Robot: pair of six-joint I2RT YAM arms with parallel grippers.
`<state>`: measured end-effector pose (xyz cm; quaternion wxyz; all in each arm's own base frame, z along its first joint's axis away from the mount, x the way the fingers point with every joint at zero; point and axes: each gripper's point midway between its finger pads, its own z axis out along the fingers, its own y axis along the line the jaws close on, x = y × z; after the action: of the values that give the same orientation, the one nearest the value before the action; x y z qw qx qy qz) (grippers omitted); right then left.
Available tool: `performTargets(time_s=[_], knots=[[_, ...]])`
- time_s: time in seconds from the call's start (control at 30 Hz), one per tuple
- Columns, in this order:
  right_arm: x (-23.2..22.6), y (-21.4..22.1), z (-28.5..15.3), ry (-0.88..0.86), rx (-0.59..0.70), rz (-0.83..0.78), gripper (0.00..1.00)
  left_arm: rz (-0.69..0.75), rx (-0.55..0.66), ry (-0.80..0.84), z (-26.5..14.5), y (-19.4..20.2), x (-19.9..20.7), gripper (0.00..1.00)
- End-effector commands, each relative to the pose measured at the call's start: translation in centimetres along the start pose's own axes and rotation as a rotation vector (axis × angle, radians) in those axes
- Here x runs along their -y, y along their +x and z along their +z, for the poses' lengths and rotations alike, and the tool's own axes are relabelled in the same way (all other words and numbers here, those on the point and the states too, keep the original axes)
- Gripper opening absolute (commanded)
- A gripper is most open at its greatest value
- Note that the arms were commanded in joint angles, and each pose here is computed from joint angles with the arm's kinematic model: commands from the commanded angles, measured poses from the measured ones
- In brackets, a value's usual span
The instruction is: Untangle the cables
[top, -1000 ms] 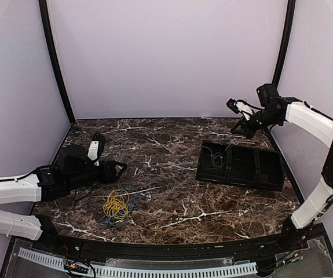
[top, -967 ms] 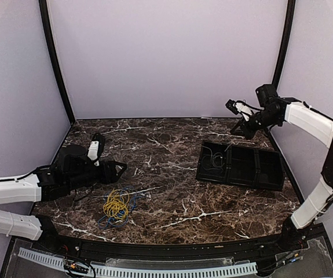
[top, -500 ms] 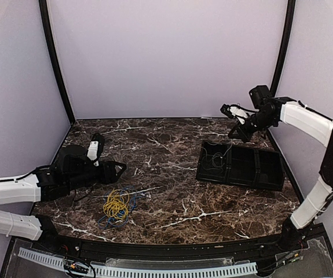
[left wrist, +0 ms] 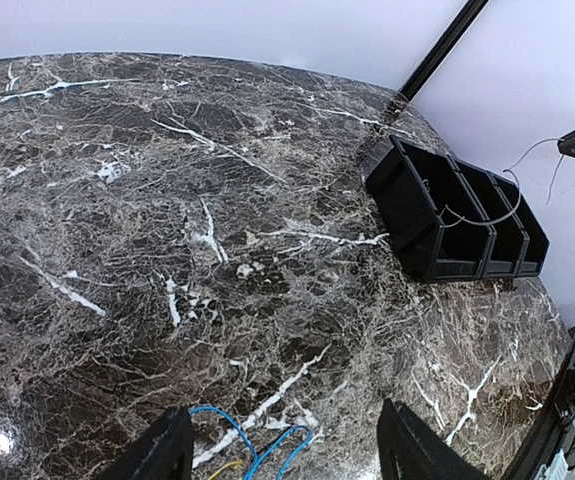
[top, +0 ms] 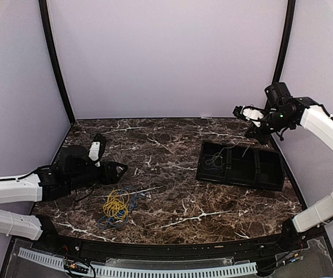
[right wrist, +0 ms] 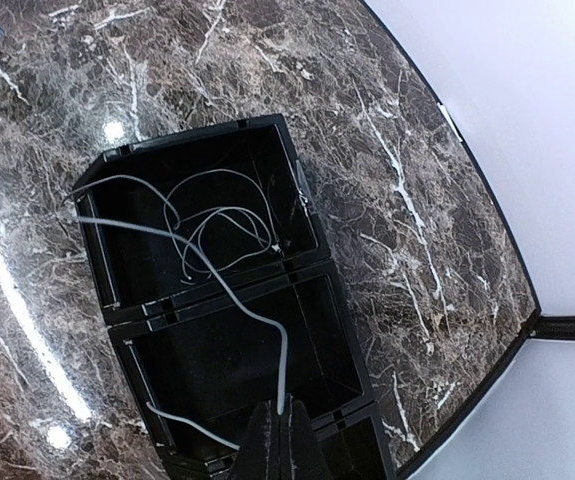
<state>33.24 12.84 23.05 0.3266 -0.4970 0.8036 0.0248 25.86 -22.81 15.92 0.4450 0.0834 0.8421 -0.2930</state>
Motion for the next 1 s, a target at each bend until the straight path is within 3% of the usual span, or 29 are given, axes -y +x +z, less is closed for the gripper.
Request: performTargets(time_s=[0.0,0.23,0.53,0.97], knots=[[0.3,2.3,1.0,0.026,-0.095,-0.046,0.00,0.003,0.009,0.020,-0.1,-0.1,0.3,0.65],[3.6,0.7,2.1,0.132,-0.105,-0.082,0.00,-0.001,0.013,0.006,-0.5,0.2,-0.2,0.65],[1.5,-3.8,7.1,0.076,-0.047,-0.117,0.00,-0.013,-0.001,-0.005,-0.3,0.9,-0.6,0.65],[1.2,-4.1,13.1,0.033,-0.027,-0.075,0.00,-0.016,-0.008,-0.021,-0.2,1.3,-1.1,0.65]])
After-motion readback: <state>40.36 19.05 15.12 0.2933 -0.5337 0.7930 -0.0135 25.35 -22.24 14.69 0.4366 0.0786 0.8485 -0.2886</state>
